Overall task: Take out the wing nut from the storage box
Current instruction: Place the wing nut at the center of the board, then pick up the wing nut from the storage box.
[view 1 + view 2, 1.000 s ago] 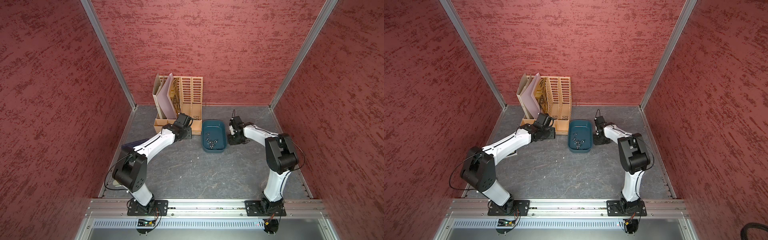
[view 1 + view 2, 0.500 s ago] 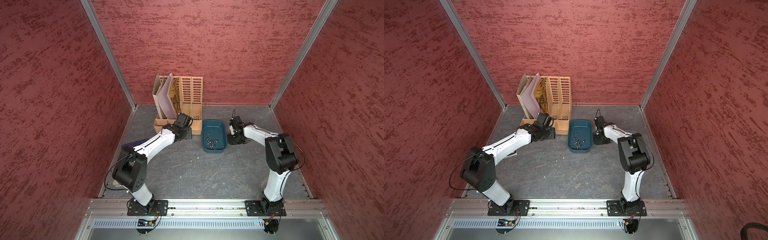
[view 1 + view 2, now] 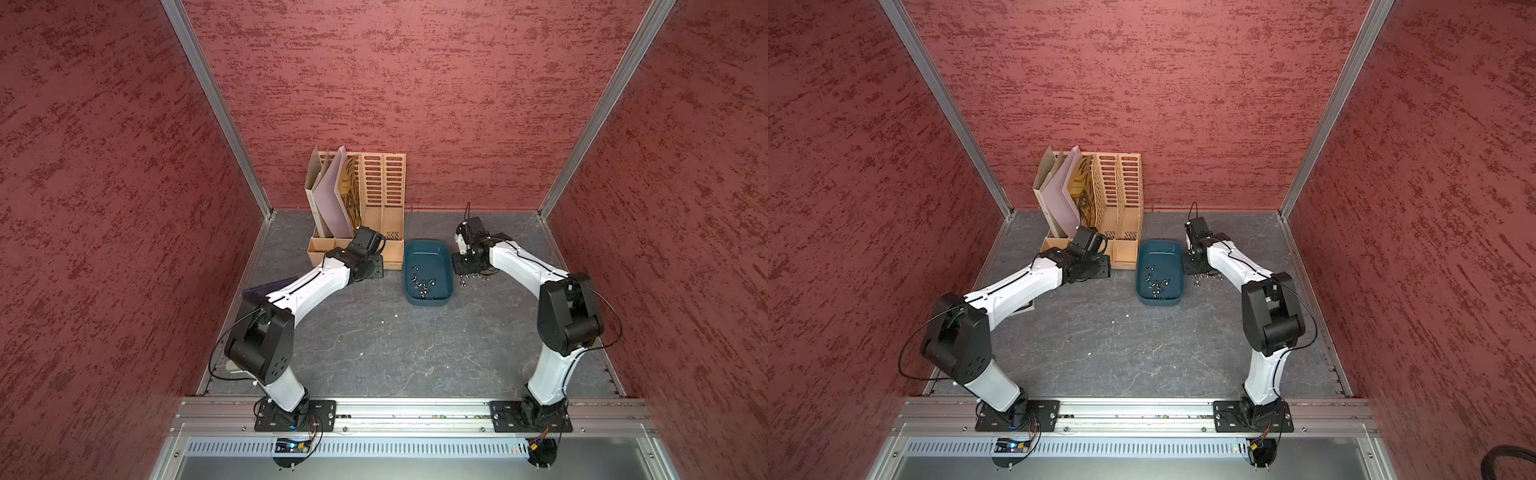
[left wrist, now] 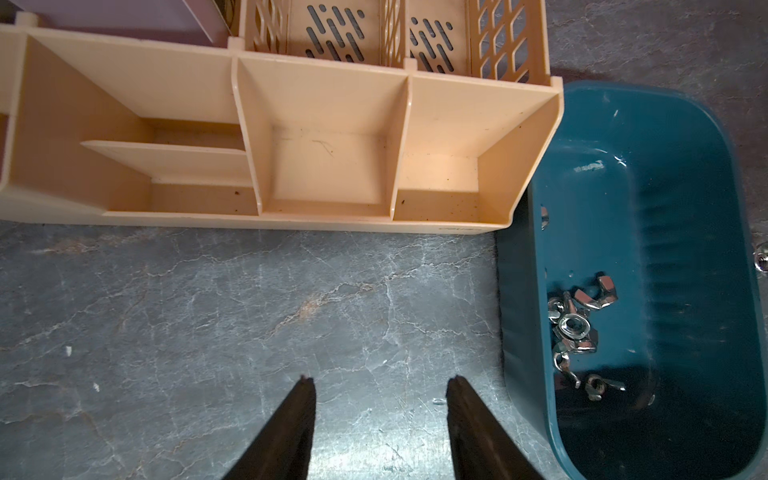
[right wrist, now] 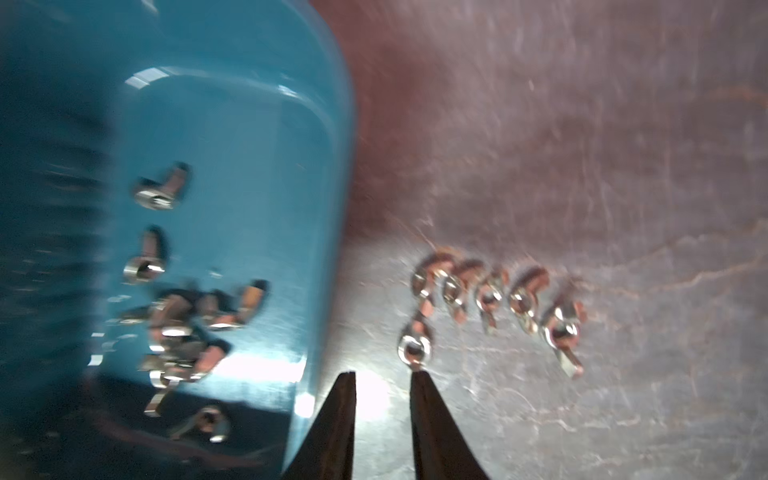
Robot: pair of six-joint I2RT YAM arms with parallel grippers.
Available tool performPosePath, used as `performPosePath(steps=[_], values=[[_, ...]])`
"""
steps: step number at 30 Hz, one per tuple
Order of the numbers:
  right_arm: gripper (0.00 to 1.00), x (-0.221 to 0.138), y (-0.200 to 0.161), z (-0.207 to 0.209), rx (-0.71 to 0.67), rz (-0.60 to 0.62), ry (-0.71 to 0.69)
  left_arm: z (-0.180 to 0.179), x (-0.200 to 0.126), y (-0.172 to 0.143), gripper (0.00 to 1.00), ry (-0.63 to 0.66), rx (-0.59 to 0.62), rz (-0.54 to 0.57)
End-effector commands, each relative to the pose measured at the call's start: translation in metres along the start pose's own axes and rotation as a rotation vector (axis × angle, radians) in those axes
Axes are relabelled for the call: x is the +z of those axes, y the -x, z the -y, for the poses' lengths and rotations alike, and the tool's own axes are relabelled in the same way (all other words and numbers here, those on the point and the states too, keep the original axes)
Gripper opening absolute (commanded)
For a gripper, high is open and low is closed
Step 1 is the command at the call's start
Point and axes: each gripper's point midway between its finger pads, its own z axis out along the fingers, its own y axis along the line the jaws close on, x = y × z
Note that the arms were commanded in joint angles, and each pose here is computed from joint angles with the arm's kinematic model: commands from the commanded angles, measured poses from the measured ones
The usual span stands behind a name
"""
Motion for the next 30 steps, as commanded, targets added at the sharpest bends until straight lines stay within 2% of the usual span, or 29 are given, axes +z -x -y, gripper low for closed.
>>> performPosePath(steps=[1, 4, 10, 14, 20, 22, 24, 27, 30], values=[[0.29, -0.023, 0.013, -0.025, -0.040, 0.045, 0.016, 0.001, -0.004, 0.002, 0.55, 0.000, -0.002, 0.016], [0.29, -0.025, 0.021, -0.050, -0.075, 0.063, 0.056, 0.002, -0.004, 0.003, 0.55, -0.004, -0.002, 0.018], [0.30, -0.009, 0.032, -0.089, -0.106, 0.064, 0.106, 0.003, -0.007, 0.004, 0.63, -0.012, 0.000, 0.020], [0.31, 0.005, 0.042, -0.106, -0.054, 0.083, 0.125, 0.003, -0.009, 0.005, 0.65, -0.014, 0.001, 0.026], [0.33, 0.027, 0.048, -0.107, 0.022, 0.093, 0.089, 0.003, -0.013, 0.006, 0.69, -0.015, 0.017, 0.031], [0.34, 0.034, 0.048, -0.106, 0.033, 0.086, 0.079, 0.002, -0.015, 0.007, 0.74, -0.013, 0.020, 0.036], [0.34, 0.041, 0.046, -0.107, 0.042, 0.068, 0.074, 0.002, -0.018, 0.009, 0.85, -0.014, 0.021, 0.045], [0.33, 0.051, 0.044, -0.107, 0.059, 0.056, 0.070, 0.001, -0.020, 0.010, 0.88, -0.010, 0.021, 0.055], [0.33, 0.056, 0.044, -0.105, 0.083, 0.063, 0.057, 0.000, -0.021, 0.010, 1.00, -0.006, 0.020, 0.060]])
